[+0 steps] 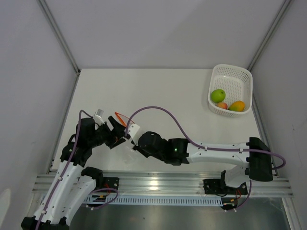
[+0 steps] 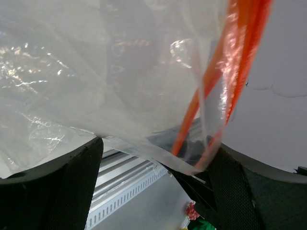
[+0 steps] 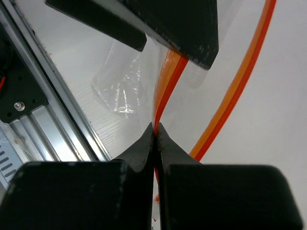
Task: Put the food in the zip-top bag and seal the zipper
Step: Pick up the zipper food storage bag at the center of the board.
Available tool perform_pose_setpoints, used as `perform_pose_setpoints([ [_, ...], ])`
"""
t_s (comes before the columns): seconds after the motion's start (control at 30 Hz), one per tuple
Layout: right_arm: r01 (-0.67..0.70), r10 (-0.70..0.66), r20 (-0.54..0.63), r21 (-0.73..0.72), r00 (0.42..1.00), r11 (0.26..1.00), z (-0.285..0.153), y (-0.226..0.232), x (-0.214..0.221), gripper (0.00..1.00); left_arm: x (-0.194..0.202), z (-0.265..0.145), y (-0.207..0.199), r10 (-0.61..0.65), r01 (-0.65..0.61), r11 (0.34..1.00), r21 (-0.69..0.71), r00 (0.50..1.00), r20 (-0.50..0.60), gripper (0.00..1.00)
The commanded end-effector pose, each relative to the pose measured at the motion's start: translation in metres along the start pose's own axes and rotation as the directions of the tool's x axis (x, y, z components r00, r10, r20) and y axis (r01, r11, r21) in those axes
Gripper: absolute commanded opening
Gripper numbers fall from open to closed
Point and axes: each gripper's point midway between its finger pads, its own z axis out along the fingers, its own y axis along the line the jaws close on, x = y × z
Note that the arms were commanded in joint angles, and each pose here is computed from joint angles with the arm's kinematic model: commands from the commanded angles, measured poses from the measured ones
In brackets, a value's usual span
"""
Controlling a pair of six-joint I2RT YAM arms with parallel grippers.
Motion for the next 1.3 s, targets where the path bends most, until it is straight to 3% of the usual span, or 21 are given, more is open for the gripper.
perform_pose_setpoints([
  [0.0, -0.012, 0.009, 0.100, 0.022, 0.995, 1.000, -0.010, 0.001, -0.040, 0.00, 0.003, 0.004, 0.002, 0.022, -0.022, 1.000, 0.018, 1.000, -0.013, 0.86],
  [0.27, 0.008, -0.009, 0.073, 0.020, 0.997, 1.000, -0.006, 0.007, -0.035, 0.00, 0.001, 0.013, 0.003, 0.055, -0.054, 0.997, 0.047, 0.998, -0.016, 0.80],
  [0.37, -0.001, -0.001, 0.072, 0.025, 0.997, 1.000, -0.008, 0.006, -0.033, 0.00, 0.001, 0.014, 0.002, 0.074, -0.073, 0.996, 0.056, 0.997, -0.020, 0.54],
  [0.4, -0.017, 0.015, 0.062, 0.034, 0.998, 0.999, -0.007, 0.005, -0.030, 0.09, 0.001, 0.014, 0.001, 0.082, -0.081, 0.995, 0.062, 0.996, -0.017, 0.36],
  [0.5, -0.043, 0.041, 0.042, 0.056, 0.998, 0.998, -0.008, 0.001, -0.026, 0.36, 0.001, 0.014, 0.005, 0.095, -0.094, 0.994, 0.054, 0.995, -0.015, 0.07],
  [0.53, -0.070, 0.067, 0.046, 0.063, 0.997, 0.996, -0.009, -0.001, -0.027, 0.42, 0.002, 0.014, 0.007, 0.097, -0.096, 0.994, 0.046, 0.995, -0.019, 0.02],
  [0.77, -0.198, 0.193, 0.065, 0.075, 0.979, 0.977, -0.025, -0.025, -0.033, 0.69, 0.005, 0.016, 0.016, 0.138, -0.137, 0.990, 0.020, 0.990, -0.036, 0.01],
  [0.87, -0.267, 0.258, 0.099, 0.081, 0.961, 0.960, -0.037, -0.042, -0.043, 0.99, 0.006, 0.017, 0.020, 0.137, -0.137, 0.991, 0.013, 0.990, -0.042, 0.01],
  [1.03, -0.471, 0.440, 0.178, 0.212, 0.880, 0.856, -0.060, -0.113, -0.051, 0.99, 0.010, 0.020, 0.018, 0.169, -0.166, 0.985, 0.051, 0.984, -0.059, 0.01],
  [1.13, -0.611, 0.558, 0.249, 0.312, 0.791, 0.727, -0.078, -0.180, -0.036, 0.99, 0.009, 0.019, 0.014, 0.194, -0.190, 0.979, 0.077, 0.980, -0.048, 0.01],
  [1.27, -0.682, 0.626, 0.308, 0.495, 0.717, 0.538, -0.109, -0.267, 0.003, 0.99, 0.009, 0.018, 0.010, 0.222, -0.217, 0.970, 0.107, 0.974, -0.041, 0.01],
])
